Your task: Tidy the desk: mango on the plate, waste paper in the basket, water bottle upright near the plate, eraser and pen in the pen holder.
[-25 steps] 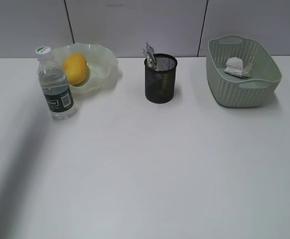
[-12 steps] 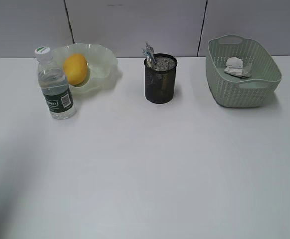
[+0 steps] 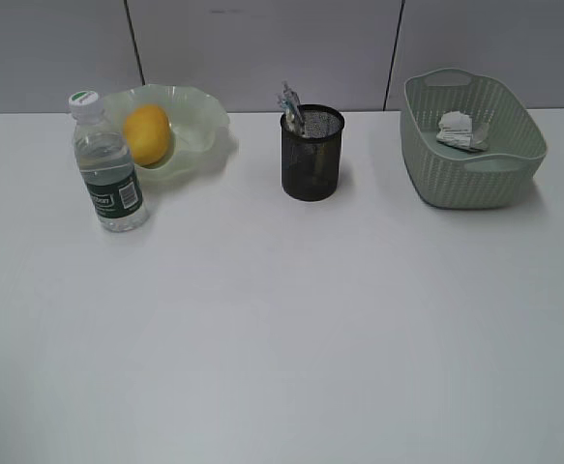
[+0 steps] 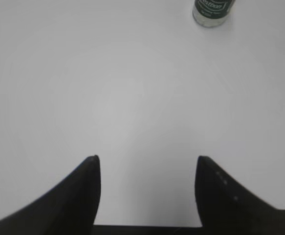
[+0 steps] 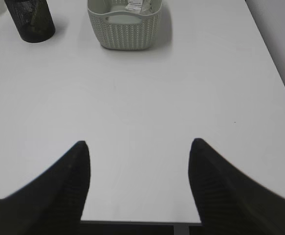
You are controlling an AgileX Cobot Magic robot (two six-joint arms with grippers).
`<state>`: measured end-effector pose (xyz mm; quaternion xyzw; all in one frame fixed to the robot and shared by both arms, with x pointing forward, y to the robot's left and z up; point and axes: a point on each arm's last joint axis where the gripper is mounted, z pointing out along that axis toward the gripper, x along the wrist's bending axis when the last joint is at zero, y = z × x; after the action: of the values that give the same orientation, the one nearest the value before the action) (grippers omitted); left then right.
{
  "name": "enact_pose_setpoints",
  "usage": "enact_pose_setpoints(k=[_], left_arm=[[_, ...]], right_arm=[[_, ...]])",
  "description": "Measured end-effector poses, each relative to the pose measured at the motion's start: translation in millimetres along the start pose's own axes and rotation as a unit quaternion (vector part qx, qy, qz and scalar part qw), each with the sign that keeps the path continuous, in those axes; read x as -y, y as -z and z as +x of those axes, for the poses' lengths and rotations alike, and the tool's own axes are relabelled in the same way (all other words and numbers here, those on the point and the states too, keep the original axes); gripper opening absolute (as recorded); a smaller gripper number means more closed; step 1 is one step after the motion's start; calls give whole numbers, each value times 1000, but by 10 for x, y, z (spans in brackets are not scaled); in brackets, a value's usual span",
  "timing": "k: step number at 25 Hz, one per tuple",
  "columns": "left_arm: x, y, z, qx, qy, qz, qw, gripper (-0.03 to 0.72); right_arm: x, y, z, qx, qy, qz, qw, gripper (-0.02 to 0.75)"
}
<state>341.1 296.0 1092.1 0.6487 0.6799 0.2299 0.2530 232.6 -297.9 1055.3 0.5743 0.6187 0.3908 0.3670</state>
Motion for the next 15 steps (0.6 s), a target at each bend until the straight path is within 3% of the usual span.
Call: enact_pose_setpoints(k=[9,15], left_arm=[[723,233,101,10,3,-85,996,466],[953,410,143,16,-1,-174,985,466]], right_arm=[[0,0,0,0,0,0,1000,502],[0,0,0,0,0,0,1000,502]])
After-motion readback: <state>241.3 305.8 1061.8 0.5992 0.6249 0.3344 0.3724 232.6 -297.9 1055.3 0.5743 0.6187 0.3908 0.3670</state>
